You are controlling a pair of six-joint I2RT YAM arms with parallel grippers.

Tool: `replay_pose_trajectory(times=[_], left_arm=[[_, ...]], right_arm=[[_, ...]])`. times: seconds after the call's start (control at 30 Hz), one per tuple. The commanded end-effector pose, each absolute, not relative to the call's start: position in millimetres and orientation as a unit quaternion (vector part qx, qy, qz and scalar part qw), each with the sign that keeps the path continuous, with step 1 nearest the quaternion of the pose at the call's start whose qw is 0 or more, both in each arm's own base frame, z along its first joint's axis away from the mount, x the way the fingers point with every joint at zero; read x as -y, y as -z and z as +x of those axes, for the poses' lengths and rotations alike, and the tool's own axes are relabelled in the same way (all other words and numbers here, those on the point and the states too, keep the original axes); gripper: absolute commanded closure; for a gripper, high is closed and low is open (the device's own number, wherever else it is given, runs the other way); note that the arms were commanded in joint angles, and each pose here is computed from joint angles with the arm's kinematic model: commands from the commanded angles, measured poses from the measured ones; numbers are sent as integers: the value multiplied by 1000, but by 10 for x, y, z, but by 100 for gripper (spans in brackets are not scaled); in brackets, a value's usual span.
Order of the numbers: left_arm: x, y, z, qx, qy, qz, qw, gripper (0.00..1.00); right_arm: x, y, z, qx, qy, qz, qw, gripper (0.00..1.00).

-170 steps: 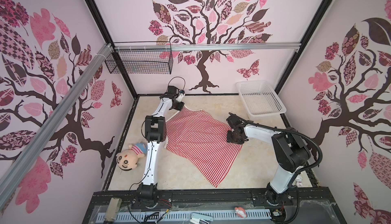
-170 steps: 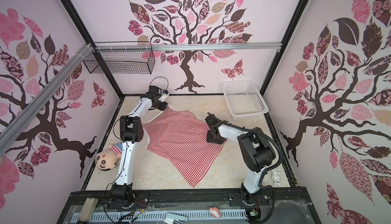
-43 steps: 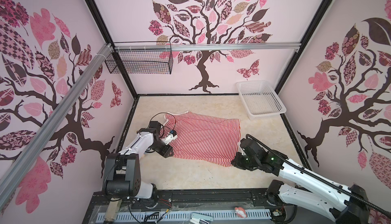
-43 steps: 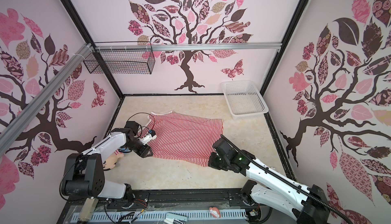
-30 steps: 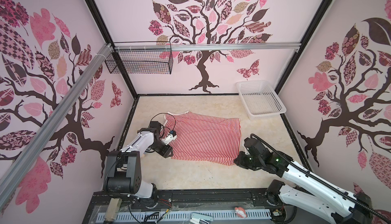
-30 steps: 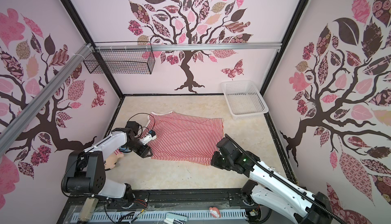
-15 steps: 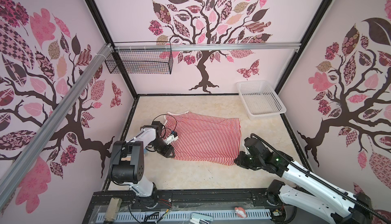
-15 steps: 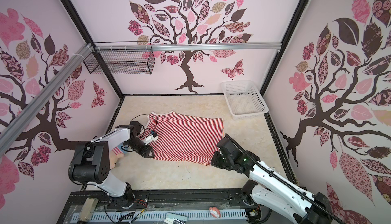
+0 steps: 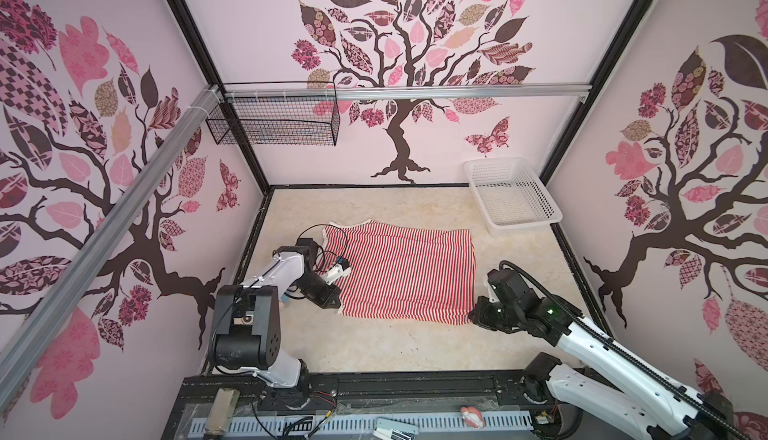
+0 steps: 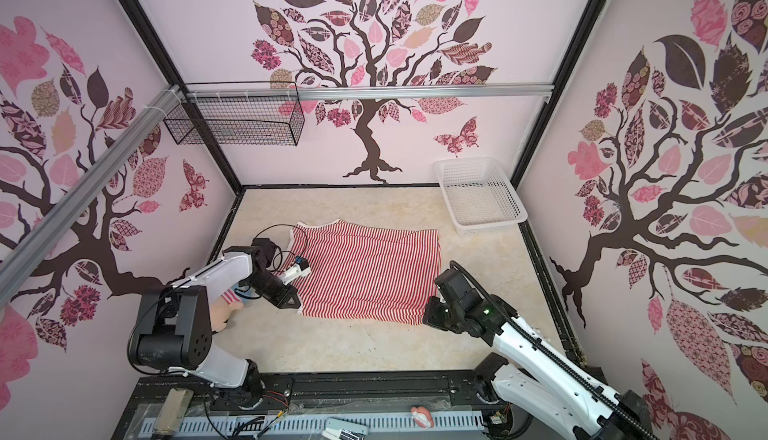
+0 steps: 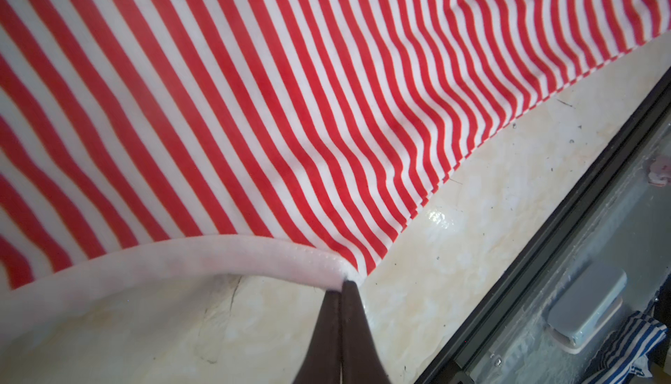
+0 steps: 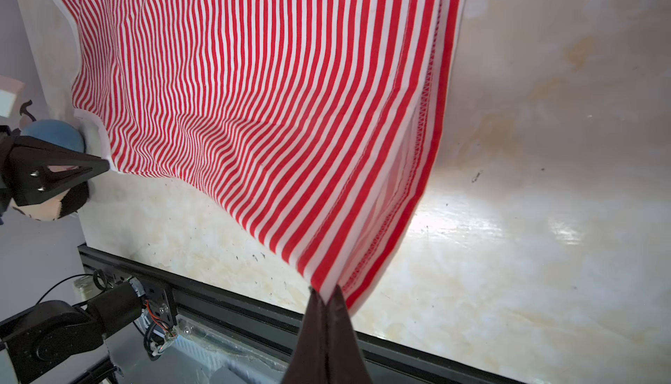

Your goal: Fold and stack the tank tops

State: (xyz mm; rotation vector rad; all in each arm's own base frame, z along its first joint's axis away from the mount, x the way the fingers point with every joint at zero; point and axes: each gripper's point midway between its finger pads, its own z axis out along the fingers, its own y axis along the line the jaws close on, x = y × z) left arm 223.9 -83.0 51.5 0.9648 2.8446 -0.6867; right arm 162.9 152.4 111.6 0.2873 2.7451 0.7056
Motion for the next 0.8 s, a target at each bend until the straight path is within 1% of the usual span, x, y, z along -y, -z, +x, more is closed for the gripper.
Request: replay_pose_trajectory(times=[0.0,0.1,0.3,0.4,0.57,0.7,0.77], left_arm=[[901,-614,2071,-910,253,327,23,100],[922,-635,1967,-905,265,334,11,100],[893,-616,1834,-899,263,350,-5,100],[906,-639,1752,-890,275,363,-20,100],[903,-668,1523,-867,297,394,-70,100],[888,-694,1409,-856,304,409,-87,96],[867,-692,1372,-853,301,416,-91,92]], right_arm=[[-1464,-1151,1568,-958,-234,90,142,100],[-1414,-1121,1527,-959,-226,94,139,100],[-1222,-1203,1555,-957,-197,122,173,100],[-1177,-1114,1533,-963,-177,126,161,100],[-999,-938,1497,-971,-119,143,148,100],[-957,-881,1474,-972,-106,154,141,100],[-923,-893,1473,-971,-100,159,145,100]])
